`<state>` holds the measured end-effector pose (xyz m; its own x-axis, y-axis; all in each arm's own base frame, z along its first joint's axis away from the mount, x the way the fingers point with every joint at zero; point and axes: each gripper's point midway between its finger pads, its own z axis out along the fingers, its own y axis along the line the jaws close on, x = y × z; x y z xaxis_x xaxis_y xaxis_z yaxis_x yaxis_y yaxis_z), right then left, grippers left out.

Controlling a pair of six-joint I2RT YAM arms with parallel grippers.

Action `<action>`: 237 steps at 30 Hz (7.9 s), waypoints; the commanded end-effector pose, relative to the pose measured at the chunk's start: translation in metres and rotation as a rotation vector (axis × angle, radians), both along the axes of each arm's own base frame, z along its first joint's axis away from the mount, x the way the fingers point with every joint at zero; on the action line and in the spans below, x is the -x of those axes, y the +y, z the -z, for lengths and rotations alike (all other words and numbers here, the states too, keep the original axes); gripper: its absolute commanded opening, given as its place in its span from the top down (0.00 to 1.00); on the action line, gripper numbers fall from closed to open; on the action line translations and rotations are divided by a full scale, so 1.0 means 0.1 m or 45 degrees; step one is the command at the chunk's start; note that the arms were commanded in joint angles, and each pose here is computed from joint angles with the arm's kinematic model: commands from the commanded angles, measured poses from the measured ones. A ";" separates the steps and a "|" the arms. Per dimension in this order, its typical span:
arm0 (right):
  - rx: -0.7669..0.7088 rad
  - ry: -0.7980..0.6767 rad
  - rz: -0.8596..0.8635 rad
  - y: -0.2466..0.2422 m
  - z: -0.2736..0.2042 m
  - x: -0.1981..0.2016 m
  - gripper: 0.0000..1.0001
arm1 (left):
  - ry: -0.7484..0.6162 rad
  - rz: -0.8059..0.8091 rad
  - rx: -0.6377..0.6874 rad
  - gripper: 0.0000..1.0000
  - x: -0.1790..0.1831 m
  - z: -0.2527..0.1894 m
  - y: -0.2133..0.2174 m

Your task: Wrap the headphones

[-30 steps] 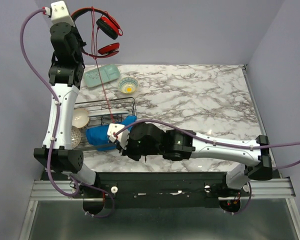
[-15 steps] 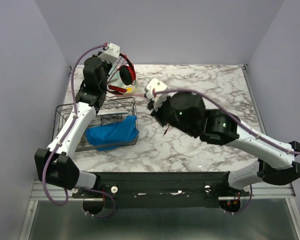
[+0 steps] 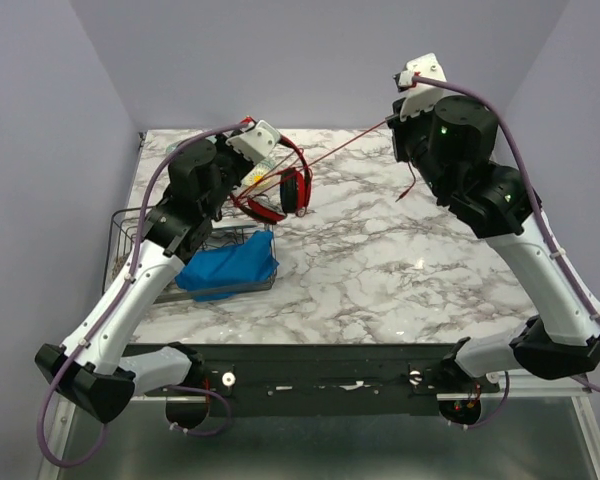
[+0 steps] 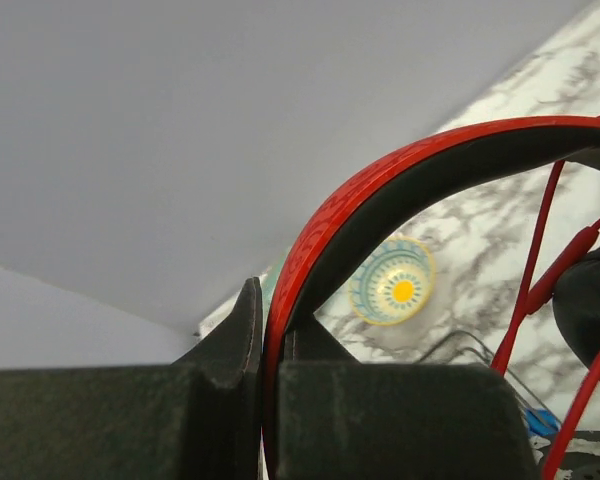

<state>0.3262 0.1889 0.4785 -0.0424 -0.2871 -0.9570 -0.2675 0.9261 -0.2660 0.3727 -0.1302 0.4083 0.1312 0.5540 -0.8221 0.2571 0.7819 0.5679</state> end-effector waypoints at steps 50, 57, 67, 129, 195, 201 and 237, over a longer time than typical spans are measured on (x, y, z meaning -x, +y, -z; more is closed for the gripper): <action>-0.805 0.376 -1.083 1.71 1.47 0.33 0.63 | 0.292 0.452 1.206 1.00 0.84 -1.65 -0.46; -0.750 0.390 -0.946 1.56 1.72 0.32 0.62 | 0.288 0.395 1.225 1.00 0.76 -1.62 -0.38; -0.653 0.404 -0.891 1.51 1.86 0.39 0.98 | 0.344 0.332 1.327 1.00 0.63 -1.52 -0.27; 0.552 0.496 0.024 0.12 1.79 0.21 0.99 | 0.631 0.427 0.278 1.00 0.68 1.13 -0.87; 0.283 1.298 -0.104 0.15 3.98 0.73 0.65 | 1.380 0.691 0.292 0.61 0.76 2.68 -1.91; 0.245 1.258 -0.143 0.18 3.81 0.74 0.59 | 1.419 0.643 0.274 0.61 0.75 2.83 -1.90; -0.348 0.654 0.250 -0.75 2.71 0.30 0.09 | 0.704 0.062 0.176 0.01 0.44 1.25 -0.04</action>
<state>0.2810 0.1333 0.1924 -0.6214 -0.1292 -0.7728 -0.2363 0.9713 0.0276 0.3198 -0.2228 0.2857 -0.2261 0.4170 -0.8803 0.7121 0.6874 0.1427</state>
